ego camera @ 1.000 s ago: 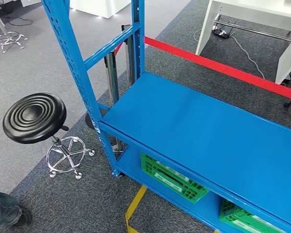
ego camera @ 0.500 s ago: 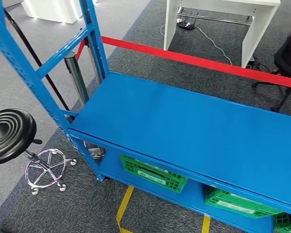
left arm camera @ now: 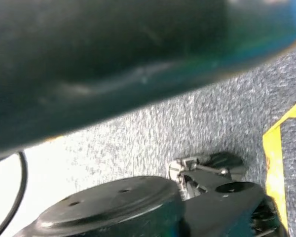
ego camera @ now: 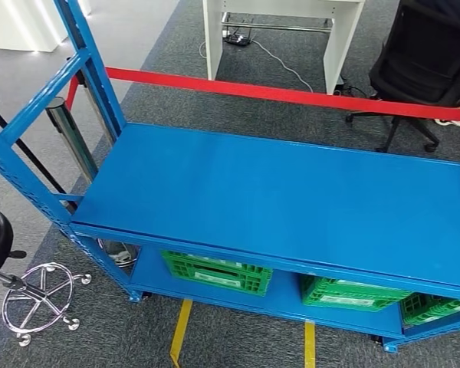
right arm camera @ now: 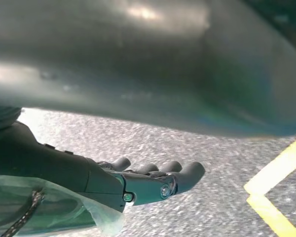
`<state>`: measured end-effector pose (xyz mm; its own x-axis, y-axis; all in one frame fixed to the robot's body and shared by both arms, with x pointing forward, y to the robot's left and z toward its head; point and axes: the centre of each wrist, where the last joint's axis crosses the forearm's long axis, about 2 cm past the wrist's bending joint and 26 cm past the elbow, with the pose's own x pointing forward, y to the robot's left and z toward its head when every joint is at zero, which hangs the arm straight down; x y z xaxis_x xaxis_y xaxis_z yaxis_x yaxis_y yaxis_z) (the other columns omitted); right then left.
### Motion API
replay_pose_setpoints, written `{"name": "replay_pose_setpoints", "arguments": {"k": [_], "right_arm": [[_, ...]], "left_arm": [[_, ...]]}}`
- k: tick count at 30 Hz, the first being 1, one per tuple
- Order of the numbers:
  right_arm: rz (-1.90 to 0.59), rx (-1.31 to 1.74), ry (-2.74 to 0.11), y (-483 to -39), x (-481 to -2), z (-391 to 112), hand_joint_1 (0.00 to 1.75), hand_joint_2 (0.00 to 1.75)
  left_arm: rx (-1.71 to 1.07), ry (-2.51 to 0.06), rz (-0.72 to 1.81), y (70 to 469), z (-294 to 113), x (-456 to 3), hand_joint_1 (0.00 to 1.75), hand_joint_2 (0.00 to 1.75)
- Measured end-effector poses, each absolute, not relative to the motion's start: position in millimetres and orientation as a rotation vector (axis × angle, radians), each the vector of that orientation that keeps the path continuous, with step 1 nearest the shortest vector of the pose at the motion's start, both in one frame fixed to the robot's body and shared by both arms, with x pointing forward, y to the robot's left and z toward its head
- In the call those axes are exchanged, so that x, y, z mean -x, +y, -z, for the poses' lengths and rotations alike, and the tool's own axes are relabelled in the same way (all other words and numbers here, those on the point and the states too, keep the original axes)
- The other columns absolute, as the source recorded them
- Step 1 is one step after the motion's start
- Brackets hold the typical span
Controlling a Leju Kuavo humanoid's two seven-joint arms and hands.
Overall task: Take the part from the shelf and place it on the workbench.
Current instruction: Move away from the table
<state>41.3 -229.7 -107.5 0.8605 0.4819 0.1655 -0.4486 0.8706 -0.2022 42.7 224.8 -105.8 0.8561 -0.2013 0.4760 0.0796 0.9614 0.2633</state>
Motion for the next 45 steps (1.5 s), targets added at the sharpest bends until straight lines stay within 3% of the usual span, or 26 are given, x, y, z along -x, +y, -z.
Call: {"name": "replay_pose_setpoints", "arguments": {"k": [18, 22, 30, 34, 38, 42, 45], "right_arm": [[-0.497, 0.165, -0.212, -230.1, -42.7, 107.4, 0.0, 0.0], [-0.502, 0.17, -0.223, -230.3, -41.6, 107.5, 0.0, 0.0], [-0.506, 0.208, -0.249, -230.3, -42.0, 107.2, 0.0, 0.0], [-0.496, 0.214, -0.253, -230.4, -42.4, 107.1, 0.0, 1.75], [-0.504, 0.227, -0.282, -230.7, -42.2, 107.1, 0.0, 1.75], [-0.517, 0.241, -0.323, -231.1, -42.5, 106.9, 0.0, 0.0], [-0.533, 0.235, -0.328, -230.8, -42.6, 106.9, 0.0, 0.0]], "left_arm": [[-0.262, -0.5, 0.153, 222.8, 105.2, -43.6, 0.0, 0.0], [-0.269, -0.489, 0.152, 223.2, 105.5, -41.1, 0.0, 1.75], [-0.274, -0.478, 0.143, 223.0, 105.1, -44.1, 0.0, 1.75], [-0.273, -0.478, 0.143, 222.9, 105.1, -43.9, 0.0, 1.75], [-0.263, -0.473, 0.132, 223.4, 105.3, -43.7, 0.0, 1.75], [-0.277, -0.493, 0.145, 224.5, 105.4, -43.6, 0.0, 0.0], [-0.282, -0.505, 0.156, 224.8, 105.3, -43.7, 0.0, 0.0]]}}
